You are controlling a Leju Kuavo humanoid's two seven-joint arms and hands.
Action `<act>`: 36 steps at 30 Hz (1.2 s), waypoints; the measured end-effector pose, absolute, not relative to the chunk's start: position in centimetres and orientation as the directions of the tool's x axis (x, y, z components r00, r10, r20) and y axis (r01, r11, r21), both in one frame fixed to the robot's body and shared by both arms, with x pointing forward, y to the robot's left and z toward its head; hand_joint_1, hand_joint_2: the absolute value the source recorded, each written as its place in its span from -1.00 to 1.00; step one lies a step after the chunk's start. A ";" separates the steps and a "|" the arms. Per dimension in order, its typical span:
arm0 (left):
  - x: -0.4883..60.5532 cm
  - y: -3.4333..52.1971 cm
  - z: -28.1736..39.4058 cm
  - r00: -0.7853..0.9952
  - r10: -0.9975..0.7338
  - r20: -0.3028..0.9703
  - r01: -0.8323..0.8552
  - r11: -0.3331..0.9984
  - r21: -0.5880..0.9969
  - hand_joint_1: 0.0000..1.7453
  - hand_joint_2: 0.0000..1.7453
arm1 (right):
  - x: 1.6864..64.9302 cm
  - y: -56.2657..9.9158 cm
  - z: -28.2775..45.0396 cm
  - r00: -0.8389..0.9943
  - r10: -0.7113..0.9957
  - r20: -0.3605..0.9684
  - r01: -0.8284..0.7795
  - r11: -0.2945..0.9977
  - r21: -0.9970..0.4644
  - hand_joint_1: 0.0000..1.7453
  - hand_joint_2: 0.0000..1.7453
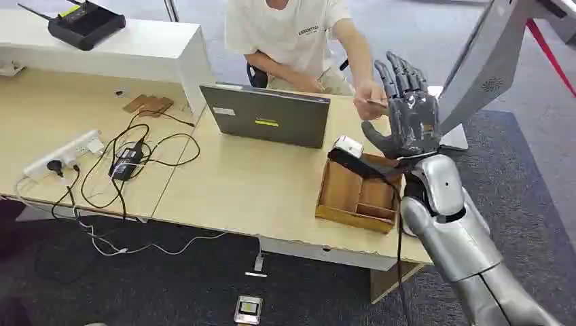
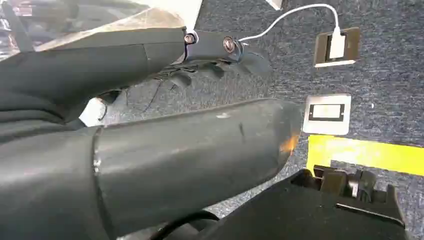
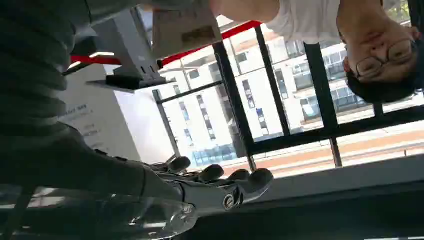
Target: Pass the card to the sensor for recognition and then transmit it.
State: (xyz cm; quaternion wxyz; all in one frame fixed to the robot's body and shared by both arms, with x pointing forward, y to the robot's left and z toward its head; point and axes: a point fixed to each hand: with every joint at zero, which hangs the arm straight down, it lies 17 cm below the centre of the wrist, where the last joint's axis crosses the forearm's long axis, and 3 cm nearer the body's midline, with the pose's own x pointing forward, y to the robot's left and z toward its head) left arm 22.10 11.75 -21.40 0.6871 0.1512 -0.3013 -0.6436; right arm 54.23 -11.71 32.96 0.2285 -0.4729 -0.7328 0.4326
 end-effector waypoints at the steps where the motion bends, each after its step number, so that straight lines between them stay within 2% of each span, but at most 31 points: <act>1: 22.1 11.8 -21.4 -0.010 -0.976 0.219 0.794 0.126 0.595 -1.00 -1.00 | 54.5 -11.4 32.5 -0.451 0.890 -0.075 0.486 0.174 -0.856 -1.00 1.00; 18: 21.9 11.8 -21.5 -0.030 -0.978 0.207 0.802 0.100 0.588 -1.00 -1.00 | 58.7 -10.5 25.3 -0.401 0.905 -0.144 0.310 -0.014 -0.951 -1.00 1.00; 19: 21.9 11.9 -21.5 -0.031 -0.978 0.207 0.802 0.099 0.589 -1.00 -1.00 | 58.8 -10.6 25.2 -0.398 0.906 -0.145 0.307 -0.018 -0.952 -0.86 1.00; 20: 21.9 11.8 -21.5 -0.032 -0.978 0.207 0.801 0.099 0.590 -1.00 -1.00 | 58.9 -10.6 25.0 -0.397 0.907 -0.143 0.302 -0.018 -0.953 0.48 1.00; 21: 21.9 11.9 -21.5 -0.033 -0.978 0.207 0.801 0.098 0.591 -1.00 -1.00 | 59.0 -10.5 24.9 -0.397 0.907 -0.142 0.299 -0.018 -0.954 1.00 1.00; 36: 21.7 12.0 -21.6 -0.038 -0.978 0.206 0.800 0.094 0.592 -1.00 -1.00 | 59.7 -11.2 23.8 -0.365 0.923 -0.118 0.283 -0.010 -0.959 1.00 1.00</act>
